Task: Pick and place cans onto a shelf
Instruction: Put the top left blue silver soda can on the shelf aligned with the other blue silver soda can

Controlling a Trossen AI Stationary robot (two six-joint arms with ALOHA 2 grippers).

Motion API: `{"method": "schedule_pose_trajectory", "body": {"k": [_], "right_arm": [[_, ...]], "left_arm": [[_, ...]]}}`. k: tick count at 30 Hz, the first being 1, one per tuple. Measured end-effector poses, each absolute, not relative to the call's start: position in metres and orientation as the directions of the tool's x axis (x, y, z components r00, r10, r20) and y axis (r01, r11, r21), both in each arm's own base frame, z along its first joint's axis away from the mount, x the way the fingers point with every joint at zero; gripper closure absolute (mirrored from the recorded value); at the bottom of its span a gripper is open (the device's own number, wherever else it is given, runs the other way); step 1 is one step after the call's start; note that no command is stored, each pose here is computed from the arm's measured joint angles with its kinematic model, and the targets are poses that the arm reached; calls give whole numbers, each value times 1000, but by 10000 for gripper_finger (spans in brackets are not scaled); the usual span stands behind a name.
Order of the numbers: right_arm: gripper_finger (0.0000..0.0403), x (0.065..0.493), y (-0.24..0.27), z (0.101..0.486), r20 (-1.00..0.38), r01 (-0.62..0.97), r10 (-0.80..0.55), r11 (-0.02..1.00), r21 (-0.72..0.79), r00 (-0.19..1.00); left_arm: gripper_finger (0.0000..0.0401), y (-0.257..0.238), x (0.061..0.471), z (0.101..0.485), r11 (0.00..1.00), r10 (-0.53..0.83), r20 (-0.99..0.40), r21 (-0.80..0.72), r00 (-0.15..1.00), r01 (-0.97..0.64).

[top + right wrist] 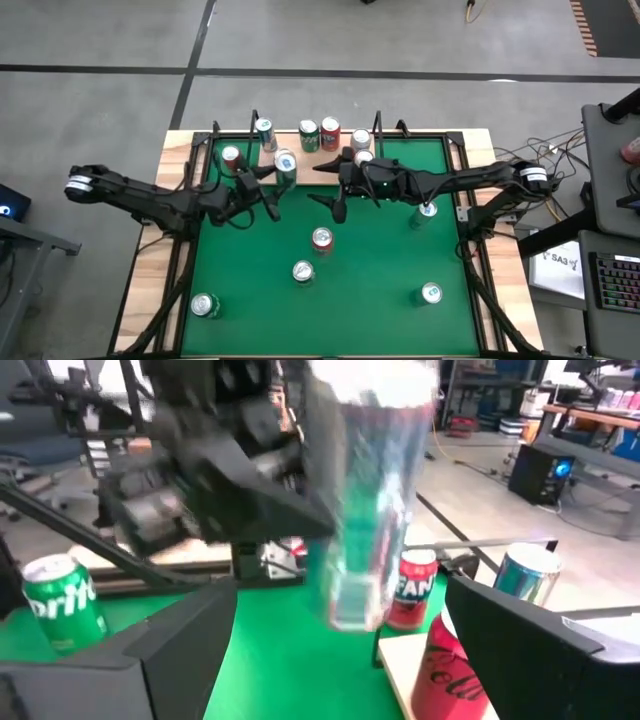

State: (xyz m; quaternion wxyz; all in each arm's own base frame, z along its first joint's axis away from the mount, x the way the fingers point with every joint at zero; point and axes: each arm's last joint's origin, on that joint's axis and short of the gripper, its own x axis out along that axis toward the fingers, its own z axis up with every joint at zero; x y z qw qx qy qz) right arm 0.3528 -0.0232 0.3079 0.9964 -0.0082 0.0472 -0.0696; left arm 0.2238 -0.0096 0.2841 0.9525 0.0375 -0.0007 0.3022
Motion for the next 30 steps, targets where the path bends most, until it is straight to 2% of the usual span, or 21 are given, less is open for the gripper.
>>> {"method": "schedule_pose_trajectory", "body": {"k": [11, 30], "right_arm": [[51, 350, -23, 311, -87, 143, -143, 990, -9, 986], [51, 350, -24, 311, -89, 169, -171, 985, -29, 981]], "left_arm": [[202, -10, 200, 237, 671, 741, -33, -17, 671, -741], [202, -25, 188, 190, 602, 795, -64, -45, 604, -797]]}}
